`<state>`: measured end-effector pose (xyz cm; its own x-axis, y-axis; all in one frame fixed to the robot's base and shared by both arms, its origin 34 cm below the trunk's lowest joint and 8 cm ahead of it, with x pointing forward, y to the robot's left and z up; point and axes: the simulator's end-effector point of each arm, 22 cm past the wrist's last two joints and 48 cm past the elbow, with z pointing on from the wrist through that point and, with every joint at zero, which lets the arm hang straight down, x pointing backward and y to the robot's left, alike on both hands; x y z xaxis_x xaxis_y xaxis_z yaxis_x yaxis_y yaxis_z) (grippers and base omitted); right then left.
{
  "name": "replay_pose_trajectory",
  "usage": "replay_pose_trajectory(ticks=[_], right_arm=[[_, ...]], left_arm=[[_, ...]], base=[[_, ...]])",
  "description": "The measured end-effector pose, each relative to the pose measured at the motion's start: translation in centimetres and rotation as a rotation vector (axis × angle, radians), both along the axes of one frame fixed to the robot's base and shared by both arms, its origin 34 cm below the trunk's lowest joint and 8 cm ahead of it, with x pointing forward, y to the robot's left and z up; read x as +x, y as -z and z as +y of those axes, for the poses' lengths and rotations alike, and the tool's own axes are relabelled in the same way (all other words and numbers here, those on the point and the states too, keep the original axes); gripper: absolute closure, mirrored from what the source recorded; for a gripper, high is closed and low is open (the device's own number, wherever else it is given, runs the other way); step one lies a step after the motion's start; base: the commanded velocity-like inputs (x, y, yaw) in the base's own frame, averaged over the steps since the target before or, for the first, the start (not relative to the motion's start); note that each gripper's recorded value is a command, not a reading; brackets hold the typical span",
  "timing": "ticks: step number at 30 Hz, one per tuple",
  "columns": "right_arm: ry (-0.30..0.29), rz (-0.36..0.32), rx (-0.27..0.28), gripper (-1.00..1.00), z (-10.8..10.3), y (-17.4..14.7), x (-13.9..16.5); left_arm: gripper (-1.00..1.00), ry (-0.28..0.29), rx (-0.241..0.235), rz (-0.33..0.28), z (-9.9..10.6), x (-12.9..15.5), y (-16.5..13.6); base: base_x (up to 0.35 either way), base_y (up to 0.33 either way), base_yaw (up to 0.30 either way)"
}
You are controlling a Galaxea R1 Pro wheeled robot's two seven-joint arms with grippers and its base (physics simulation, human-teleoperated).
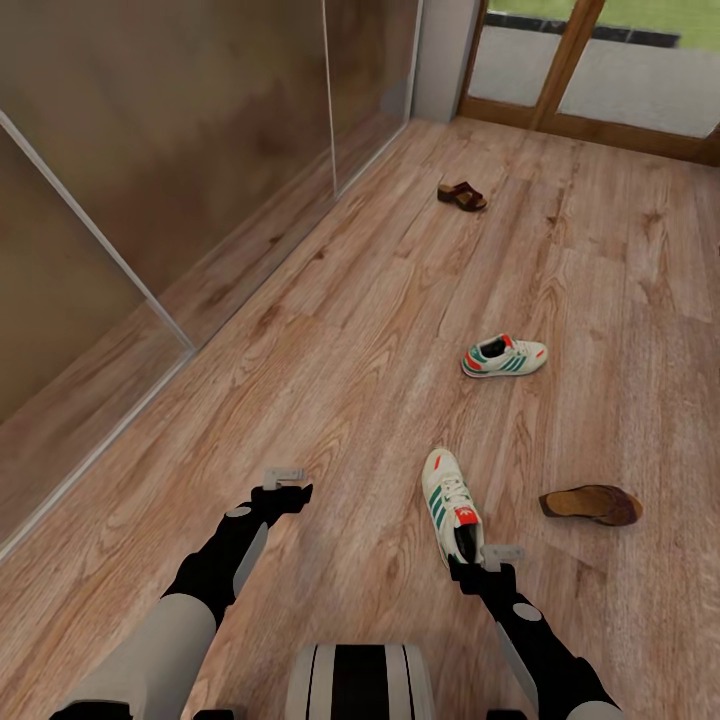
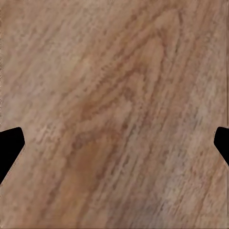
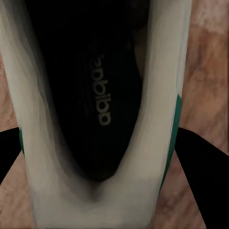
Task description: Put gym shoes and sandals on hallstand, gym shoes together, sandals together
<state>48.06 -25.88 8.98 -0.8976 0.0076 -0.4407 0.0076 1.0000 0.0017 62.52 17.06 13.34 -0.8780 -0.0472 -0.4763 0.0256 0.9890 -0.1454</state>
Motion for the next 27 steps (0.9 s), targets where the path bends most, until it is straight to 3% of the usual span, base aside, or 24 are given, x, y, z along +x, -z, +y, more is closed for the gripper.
replay_pose_trajectory(ticks=[22, 27], right_arm=[[-0.001, -0.089, 0.002, 1.0, 0.3, -4.0, 3.6], [-0.001, -0.114, 0.003, 1.0, 0.4, -5.1, 4.6]], left_arm=[[-1.0, 0.002, -0.004, -0.089, -0.1, 3.1, -5.2], [-1.0, 0.007, -0.017, -0.108, -1.1, 3.6, -6.5]], base=[[0.0, 0.0, 0.0], [0.0, 0.0, 0.0]])
